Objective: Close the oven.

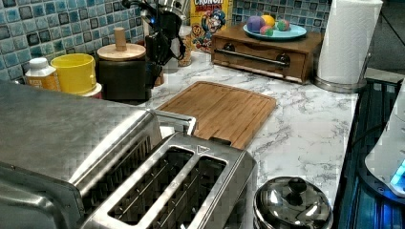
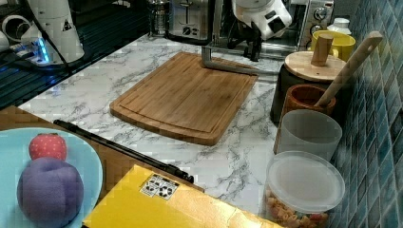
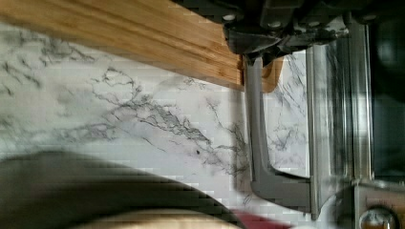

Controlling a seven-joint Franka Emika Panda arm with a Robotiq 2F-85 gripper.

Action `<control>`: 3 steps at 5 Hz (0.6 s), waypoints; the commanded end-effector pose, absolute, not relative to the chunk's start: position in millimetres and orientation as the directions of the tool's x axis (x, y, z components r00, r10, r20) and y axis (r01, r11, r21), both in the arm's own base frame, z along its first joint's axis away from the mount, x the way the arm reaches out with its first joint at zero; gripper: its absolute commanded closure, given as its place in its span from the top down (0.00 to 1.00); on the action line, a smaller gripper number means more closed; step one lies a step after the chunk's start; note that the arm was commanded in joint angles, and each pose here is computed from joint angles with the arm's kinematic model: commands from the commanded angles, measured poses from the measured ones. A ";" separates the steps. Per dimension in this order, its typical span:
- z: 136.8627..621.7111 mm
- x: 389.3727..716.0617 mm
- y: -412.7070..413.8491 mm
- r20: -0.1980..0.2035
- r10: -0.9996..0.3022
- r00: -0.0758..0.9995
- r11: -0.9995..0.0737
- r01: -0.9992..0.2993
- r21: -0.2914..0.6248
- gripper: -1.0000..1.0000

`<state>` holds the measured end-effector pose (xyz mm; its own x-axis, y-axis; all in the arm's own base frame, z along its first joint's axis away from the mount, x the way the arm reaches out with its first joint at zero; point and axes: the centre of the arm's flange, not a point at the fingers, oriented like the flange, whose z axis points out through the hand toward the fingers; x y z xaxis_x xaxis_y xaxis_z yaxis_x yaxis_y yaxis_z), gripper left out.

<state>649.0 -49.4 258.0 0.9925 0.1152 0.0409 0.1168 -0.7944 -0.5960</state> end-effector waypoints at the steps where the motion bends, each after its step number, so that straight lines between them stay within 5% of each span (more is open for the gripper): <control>1: 282.6 683.1 9.4 0.137 0.274 0.952 -0.745 0.301 -0.596 0.00; 2: 291.2 678.7 19.7 0.142 0.279 0.950 -0.715 0.304 -0.630 0.00; 3: 280.4 676.8 44.7 0.095 0.328 0.940 -0.721 0.314 -0.618 0.00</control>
<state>646.2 -12.9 225.1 0.9686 0.2482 -0.0134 0.1864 -0.7611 -0.6213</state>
